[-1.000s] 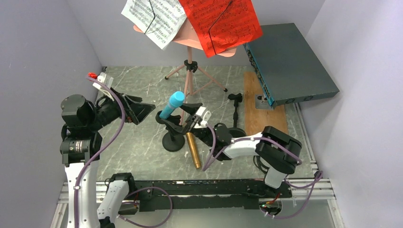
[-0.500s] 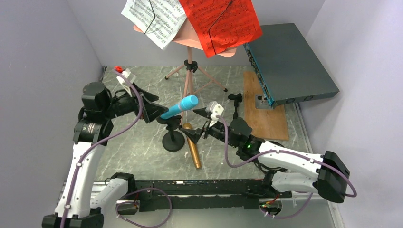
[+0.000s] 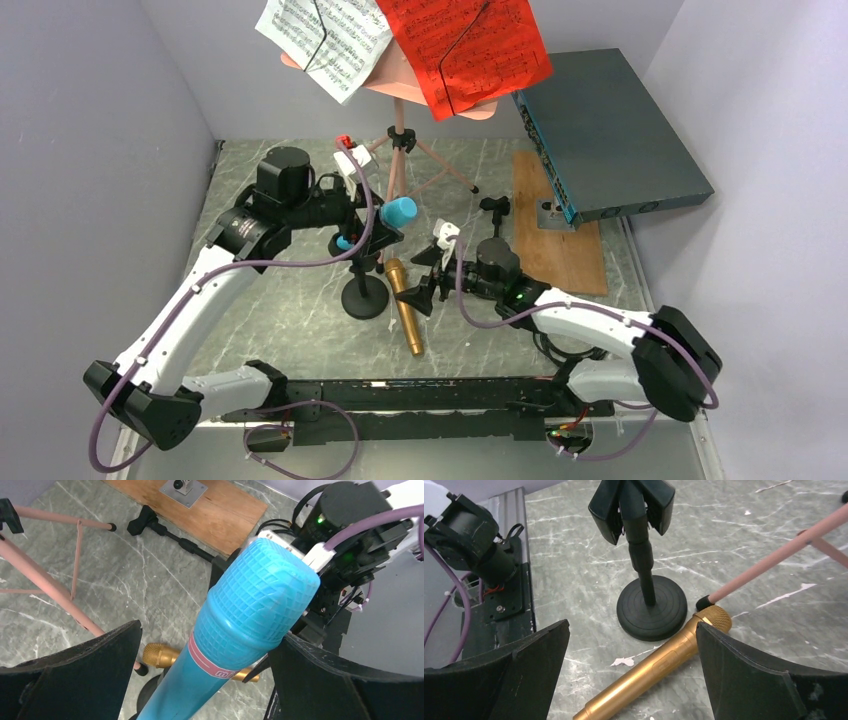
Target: Set up the instrument practice props
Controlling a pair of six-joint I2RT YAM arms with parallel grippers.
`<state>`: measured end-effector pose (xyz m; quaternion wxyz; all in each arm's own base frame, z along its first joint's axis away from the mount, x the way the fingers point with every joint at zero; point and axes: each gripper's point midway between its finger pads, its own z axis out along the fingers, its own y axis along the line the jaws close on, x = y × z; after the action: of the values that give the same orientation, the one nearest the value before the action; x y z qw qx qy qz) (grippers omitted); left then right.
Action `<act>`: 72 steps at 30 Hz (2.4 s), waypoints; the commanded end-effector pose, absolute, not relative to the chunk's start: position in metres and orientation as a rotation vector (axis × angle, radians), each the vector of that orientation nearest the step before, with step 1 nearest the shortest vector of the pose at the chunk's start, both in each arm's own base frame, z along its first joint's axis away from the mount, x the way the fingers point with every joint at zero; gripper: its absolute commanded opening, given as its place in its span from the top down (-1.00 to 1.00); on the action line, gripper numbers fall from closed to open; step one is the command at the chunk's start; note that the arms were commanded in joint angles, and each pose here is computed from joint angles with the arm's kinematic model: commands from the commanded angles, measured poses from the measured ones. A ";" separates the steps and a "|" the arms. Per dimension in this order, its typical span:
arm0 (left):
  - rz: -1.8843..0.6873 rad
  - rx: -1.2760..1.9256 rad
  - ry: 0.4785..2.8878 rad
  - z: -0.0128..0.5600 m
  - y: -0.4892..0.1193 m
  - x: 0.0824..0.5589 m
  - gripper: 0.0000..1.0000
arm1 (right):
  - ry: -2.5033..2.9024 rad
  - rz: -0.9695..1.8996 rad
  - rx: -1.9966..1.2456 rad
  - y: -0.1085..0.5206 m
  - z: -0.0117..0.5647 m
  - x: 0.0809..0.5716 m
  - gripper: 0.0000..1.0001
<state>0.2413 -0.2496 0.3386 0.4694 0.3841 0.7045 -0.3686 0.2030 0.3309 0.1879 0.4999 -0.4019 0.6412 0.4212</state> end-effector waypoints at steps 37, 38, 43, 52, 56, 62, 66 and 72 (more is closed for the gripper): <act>-0.870 1.199 1.512 0.345 -0.246 0.210 0.78 | 1.083 1.304 -1.059 0.420 0.234 0.218 -0.59; -0.871 1.202 1.504 0.347 -0.245 0.209 0.80 | 1.083 1.309 -1.065 0.421 0.234 0.217 -0.53; -0.870 1.213 1.487 0.348 -0.244 0.205 0.82 | 1.093 1.295 -1.070 0.419 0.231 0.218 -0.65; -0.857 1.224 1.520 0.340 -0.239 0.202 1.00 | 1.060 1.306 -1.054 0.414 0.244 0.215 0.91; -0.810 1.231 1.587 0.318 -0.227 0.196 1.00 | 1.050 1.275 -1.013 0.410 0.250 0.220 1.00; -0.737 1.148 1.570 0.300 -0.209 0.184 1.00 | 1.013 1.307 -0.948 0.405 0.262 0.222 1.00; -0.723 1.095 1.533 0.307 -0.206 0.183 1.00 | 1.000 1.317 -0.962 0.406 0.267 0.220 1.00; -0.733 1.098 1.578 0.305 -0.213 0.197 1.00 | 1.061 1.320 -0.922 0.402 0.270 0.221 -0.86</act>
<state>0.1943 -0.2039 0.2978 0.5272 0.4627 0.6545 -0.2821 0.2019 0.4139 0.2138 0.4963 -0.4393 0.4821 0.5729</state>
